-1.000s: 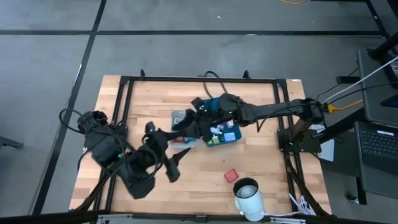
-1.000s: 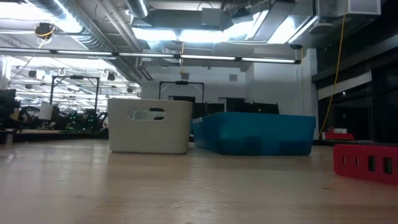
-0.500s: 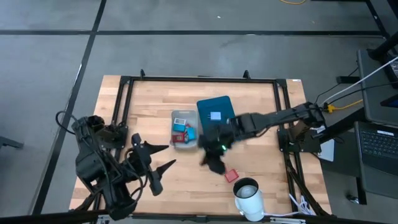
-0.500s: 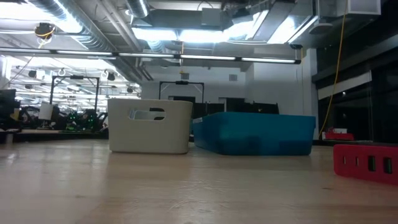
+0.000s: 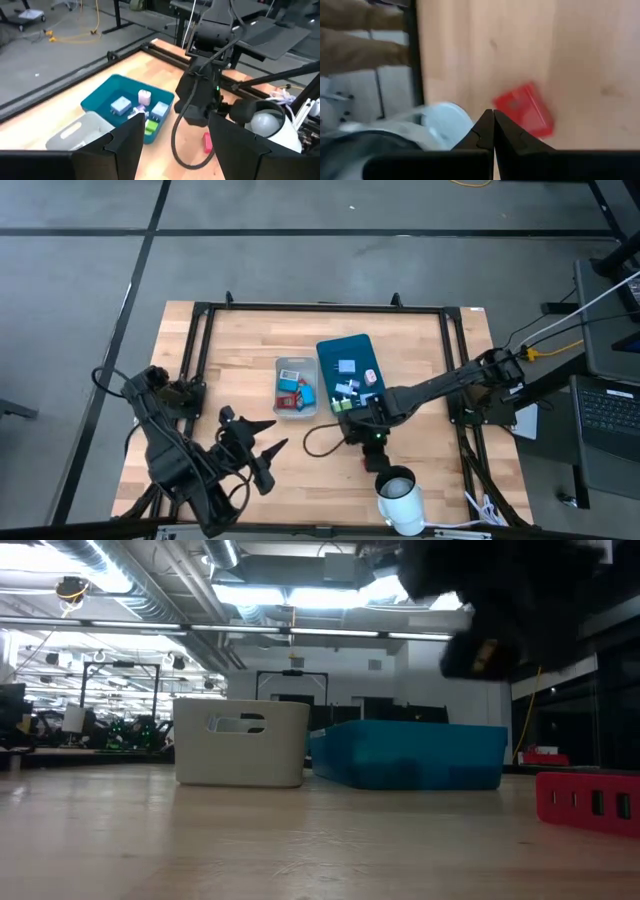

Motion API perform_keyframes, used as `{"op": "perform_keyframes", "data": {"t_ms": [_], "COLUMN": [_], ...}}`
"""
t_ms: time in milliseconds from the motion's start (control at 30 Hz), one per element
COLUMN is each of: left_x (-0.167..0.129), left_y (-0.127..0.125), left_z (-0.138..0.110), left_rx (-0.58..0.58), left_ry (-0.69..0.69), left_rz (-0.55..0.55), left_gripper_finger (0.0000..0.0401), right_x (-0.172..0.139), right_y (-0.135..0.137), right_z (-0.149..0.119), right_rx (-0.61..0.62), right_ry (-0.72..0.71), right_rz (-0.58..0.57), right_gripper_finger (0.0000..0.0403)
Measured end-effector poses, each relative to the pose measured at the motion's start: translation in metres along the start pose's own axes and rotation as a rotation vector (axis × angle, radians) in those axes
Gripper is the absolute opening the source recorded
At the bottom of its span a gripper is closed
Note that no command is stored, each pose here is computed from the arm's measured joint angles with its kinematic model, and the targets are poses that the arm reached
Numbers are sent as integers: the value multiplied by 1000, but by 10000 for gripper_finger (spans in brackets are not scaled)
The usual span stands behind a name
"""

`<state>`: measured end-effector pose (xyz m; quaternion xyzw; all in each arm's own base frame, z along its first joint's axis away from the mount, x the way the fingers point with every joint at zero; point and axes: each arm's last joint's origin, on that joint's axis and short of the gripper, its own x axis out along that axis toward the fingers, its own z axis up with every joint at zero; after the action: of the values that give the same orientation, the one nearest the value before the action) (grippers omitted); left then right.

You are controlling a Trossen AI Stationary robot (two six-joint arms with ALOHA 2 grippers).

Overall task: Pick & Place Office items
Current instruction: Put the red charger adapter into the blue bin

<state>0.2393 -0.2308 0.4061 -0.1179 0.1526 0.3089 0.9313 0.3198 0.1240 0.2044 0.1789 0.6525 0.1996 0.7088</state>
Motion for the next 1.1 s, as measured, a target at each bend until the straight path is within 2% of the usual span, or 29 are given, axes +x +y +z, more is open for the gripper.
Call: {"op": "perform_keyframes", "data": {"t_ms": [333,633,800,1100], "left_x": [15,28,34,38], "left_y": [2,4,6,7], "left_z": [-3,2,4,6], "left_rx": [-47,-48,-45,-59], "left_ry": [37,66,62,71], "left_rz": [44,78,95,107], "left_gripper_finger": [207,195,190,186], "right_x": [18,17,12,21], "right_y": [-28,-32,-44,-73], "right_z": [-14,-14,-12,-30], "right_rx": [-18,-126,-158,-135], "right_ry": [44,34,22,88], "right_rz": [6,-11,-21,5], "right_gripper_finger": [1,0,0,0]}}
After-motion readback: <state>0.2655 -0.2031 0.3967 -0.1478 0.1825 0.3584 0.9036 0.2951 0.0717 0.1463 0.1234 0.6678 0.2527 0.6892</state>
